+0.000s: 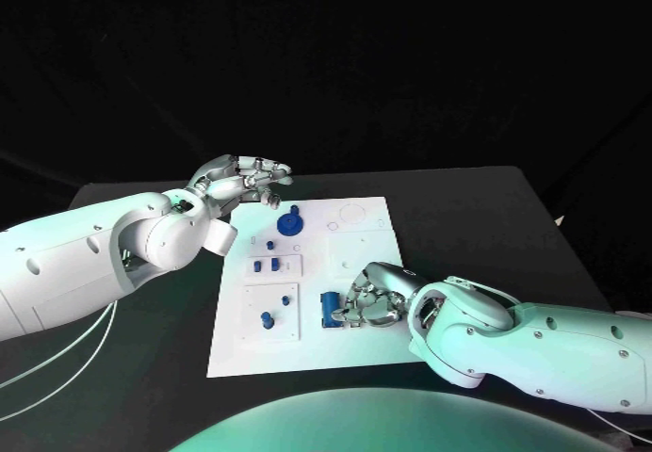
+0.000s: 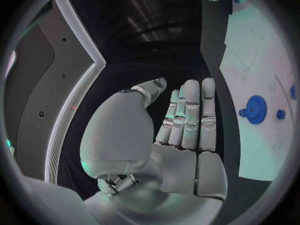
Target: Assemble the parts on the task board
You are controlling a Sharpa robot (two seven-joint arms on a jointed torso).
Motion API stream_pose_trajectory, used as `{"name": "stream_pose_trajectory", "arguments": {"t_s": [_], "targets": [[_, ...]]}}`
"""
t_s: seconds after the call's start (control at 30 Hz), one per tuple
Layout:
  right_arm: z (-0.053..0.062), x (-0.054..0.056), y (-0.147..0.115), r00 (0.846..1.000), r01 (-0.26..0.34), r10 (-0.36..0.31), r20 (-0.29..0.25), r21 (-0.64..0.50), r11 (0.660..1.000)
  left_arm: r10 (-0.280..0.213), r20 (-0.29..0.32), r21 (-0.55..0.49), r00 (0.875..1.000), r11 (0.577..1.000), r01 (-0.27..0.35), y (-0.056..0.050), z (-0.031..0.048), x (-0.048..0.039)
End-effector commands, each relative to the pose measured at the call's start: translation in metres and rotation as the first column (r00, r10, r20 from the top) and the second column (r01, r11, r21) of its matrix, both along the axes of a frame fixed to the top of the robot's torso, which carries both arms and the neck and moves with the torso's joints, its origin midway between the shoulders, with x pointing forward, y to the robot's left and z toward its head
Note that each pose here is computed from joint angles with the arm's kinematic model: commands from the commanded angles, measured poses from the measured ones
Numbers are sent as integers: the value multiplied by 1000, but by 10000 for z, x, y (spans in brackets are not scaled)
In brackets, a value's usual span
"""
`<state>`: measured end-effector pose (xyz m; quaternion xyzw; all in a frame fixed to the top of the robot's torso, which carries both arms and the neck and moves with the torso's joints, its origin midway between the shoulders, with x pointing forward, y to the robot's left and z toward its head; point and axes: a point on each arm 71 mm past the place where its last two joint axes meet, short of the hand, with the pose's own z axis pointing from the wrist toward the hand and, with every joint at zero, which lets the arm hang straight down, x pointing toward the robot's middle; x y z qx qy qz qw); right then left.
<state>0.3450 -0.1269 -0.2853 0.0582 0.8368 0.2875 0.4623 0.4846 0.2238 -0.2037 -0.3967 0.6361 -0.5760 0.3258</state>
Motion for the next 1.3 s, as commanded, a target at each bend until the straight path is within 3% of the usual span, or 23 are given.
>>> {"name": "stream_pose_trajectory", "arguments": {"t_s": [0.03, 0.37, 0.6, 0.73, 0.9, 1.07, 1.3], "targets": [[-17, 12, 7, 1000, -26, 26, 0, -23, 999, -10, 3, -9, 1000, 1000, 10, -18, 11, -5], [-14, 18, -1, 999, -32, 33, 9, -32, 999, -9, 2, -8, 1000, 1000, 9, -9, 11, -6], [50, 19, -68, 998, -4, 3, 58, 16, 1000, -7, 2, -7, 1000, 1000, 7, -2, 11, -7], [165, 43, -214, 995, 37, -42, 94, 62, 997, -4, 4, -6, 1000, 1000, 4, 8, 12, -8], [264, 97, -483, 988, 81, -85, 127, 34, 996, -2, 6, -7, 1000, 1000, 2, 14, 17, -13], [285, 119, -722, 981, 106, -100, 164, -24, 994, 0, 8, -7, 1000, 1000, 0, 22, 21, -17], [235, 60, -867, 977, 109, -89, 196, -94, 990, -2, 9, -8, 1000, 1000, 2, 18, 20, -17]]}}
